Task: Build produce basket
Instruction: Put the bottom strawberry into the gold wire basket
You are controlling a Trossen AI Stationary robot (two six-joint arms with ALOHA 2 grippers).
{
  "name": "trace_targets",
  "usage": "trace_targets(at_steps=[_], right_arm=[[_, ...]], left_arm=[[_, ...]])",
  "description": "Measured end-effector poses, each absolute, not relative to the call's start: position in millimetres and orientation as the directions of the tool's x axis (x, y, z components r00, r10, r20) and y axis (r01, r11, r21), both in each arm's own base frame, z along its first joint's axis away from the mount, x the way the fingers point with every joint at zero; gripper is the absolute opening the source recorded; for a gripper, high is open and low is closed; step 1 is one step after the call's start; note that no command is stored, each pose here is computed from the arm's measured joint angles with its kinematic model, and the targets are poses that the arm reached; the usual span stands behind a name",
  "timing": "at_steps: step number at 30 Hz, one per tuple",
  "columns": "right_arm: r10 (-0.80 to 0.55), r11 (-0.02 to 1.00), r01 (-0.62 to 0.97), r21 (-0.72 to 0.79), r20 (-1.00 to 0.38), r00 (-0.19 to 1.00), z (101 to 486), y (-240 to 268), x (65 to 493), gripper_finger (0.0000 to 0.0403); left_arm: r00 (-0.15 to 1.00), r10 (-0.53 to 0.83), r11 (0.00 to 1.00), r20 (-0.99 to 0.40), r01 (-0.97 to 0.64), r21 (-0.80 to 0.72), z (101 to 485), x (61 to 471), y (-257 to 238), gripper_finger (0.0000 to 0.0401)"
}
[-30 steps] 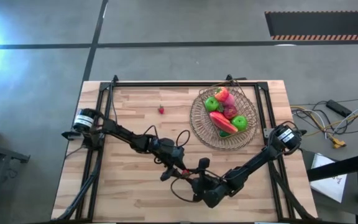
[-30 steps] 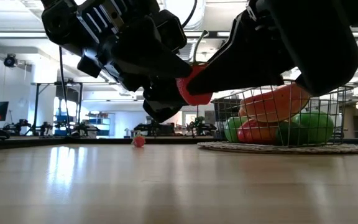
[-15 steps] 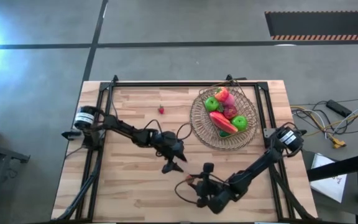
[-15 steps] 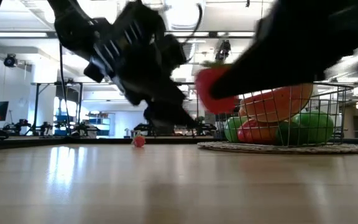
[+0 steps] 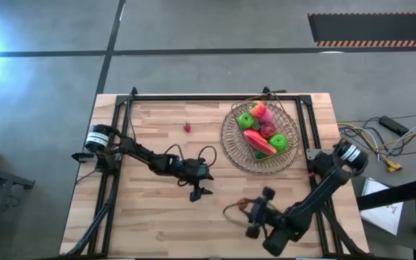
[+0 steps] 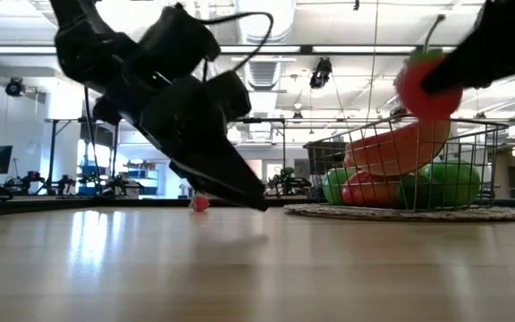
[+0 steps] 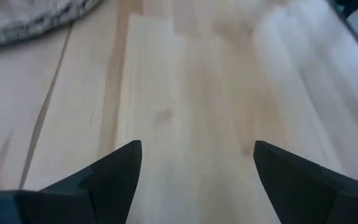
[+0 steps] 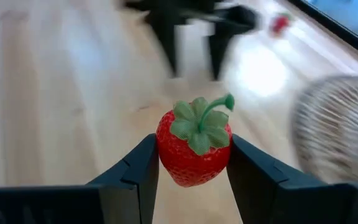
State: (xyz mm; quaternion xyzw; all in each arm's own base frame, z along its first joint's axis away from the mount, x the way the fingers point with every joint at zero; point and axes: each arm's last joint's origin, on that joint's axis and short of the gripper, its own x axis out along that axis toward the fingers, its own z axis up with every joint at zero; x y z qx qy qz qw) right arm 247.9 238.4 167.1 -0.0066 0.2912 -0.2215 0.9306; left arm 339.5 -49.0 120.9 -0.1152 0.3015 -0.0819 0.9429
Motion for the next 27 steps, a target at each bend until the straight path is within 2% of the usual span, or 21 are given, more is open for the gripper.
trace_targets(at_steps=[5, 14, 22, 27], right_arm=[[-0.514, 0.805, 0.589, -0.069, -0.576, 0.635, 207, 198, 230, 0.0147], [-0.65, 0.579, 0.811, -0.088, -0.651, 0.393, 269, 88, 219, 0.0148], [-0.608, 0.365, 0.916, -0.165, -0.787, 0.101, 259, -16, 198, 0.0148], [-0.597, 0.347, 0.931, -0.115, -0.793, 0.124, 242, -51, 198, 0.0148]], left_arm=[[0.855, -0.232, 0.96, -0.464, 0.126, -0.249, 124, 338, -66, 0.0293], [0.876, -0.239, 0.959, -0.419, 0.146, -0.242, 125, 335, -73, 0.0293], [0.873, -0.237, 0.96, -0.426, 0.143, -0.241, 123, 332, -72, 0.0293], [0.874, -0.234, 0.961, -0.426, 0.141, -0.239, 123, 332, -72, 0.0293]])
